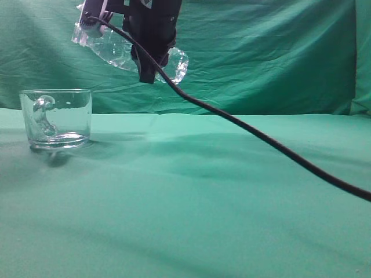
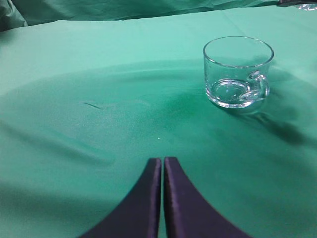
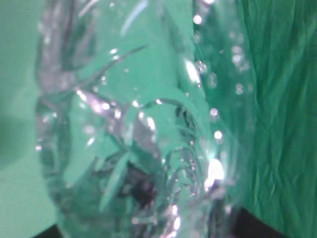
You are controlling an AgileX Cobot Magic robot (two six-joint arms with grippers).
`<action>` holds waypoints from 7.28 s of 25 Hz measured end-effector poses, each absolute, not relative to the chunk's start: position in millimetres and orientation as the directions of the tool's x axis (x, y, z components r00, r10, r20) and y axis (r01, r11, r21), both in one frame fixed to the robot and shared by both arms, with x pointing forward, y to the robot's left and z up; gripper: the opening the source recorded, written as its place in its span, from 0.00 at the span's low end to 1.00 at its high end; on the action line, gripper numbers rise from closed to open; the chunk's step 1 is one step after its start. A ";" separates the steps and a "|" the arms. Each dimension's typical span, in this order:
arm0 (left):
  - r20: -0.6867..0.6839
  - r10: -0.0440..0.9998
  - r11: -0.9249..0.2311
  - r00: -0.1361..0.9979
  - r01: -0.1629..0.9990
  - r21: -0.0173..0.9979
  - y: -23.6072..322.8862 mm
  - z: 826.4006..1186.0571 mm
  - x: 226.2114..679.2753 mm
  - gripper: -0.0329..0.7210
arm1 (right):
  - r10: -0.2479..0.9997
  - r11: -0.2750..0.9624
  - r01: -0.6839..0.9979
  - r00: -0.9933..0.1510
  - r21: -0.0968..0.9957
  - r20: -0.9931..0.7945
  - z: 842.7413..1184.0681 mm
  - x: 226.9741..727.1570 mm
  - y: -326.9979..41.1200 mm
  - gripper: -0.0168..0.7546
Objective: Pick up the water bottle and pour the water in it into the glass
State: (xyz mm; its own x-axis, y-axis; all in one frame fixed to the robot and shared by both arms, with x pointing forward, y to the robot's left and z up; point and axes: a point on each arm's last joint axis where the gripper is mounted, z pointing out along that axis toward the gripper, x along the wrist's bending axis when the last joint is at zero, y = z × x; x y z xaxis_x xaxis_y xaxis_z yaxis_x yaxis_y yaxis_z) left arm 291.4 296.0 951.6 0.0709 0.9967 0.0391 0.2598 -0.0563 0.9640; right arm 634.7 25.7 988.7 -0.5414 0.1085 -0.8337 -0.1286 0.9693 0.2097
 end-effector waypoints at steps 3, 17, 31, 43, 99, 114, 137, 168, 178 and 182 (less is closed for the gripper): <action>0.039 0.997 -0.056 0.071 0.260 0.964 296.0 951.6 291.4 0.04 | 0.074 0.971 -0.157 -0.518 0.180 -0.852 990.5 635.7 26.2 0.38; 0.039 0.997 -0.056 0.071 0.260 0.964 296.0 951.6 291.4 0.04 | -0.023 0.972 -0.218 -0.446 0.084 -0.895 995.1 638.2 26.6 0.38; 0.039 0.997 -0.056 0.071 0.260 0.964 296.0 951.6 291.4 0.04 | -0.074 0.968 -0.251 -0.398 0.030 -0.914 998.3 639.6 27.3 0.38; 0.039 0.997 -0.056 0.071 0.260 0.964 296.0 951.6 291.4 0.04 | -0.081 0.967 -0.254 -0.393 0.024 -0.916 998.6 639.8 27.3 0.38; 0.039 0.997 -0.056 0.071 0.260 0.964 296.0 951.6 291.4 0.04 | 0.911 0.270 0.406 -0.401 0.873 -0.096 1095.9 564.1 -115.4 0.38; 0.039 0.997 -0.056 0.071 0.260 0.964 296.0 951.6 291.4 0.04 | 0.899 0.124 0.325 -0.436 0.938 0.032 1000.0 530.3 -216.4 0.38; 0.039 0.997 -0.056 0.071 0.260 0.964 296.0 951.6 291.4 0.04 | 0.815 0.156 0.344 -0.574 0.926 0.076 900.2 554.9 -197.3 0.38; 0.039 0.997 -0.056 0.071 0.260 0.964 296.0 951.6 291.4 0.04 | 0.827 0.053 0.269 -0.552 0.962 0.109 947.8 551.2 -198.7 0.85; 0.039 0.997 -0.056 0.071 0.260 0.964 296.0 951.6 291.4 0.04 | 0.794 0.091 0.057 -0.607 0.994 -0.038 1038.7 514.2 -202.7 0.66; 0.039 0.997 -0.056 0.071 0.260 0.964 296.0 951.6 291.4 0.04 | 0.810 0.052 0.105 -0.587 0.993 0.020 1062.6 494.1 -208.6 0.34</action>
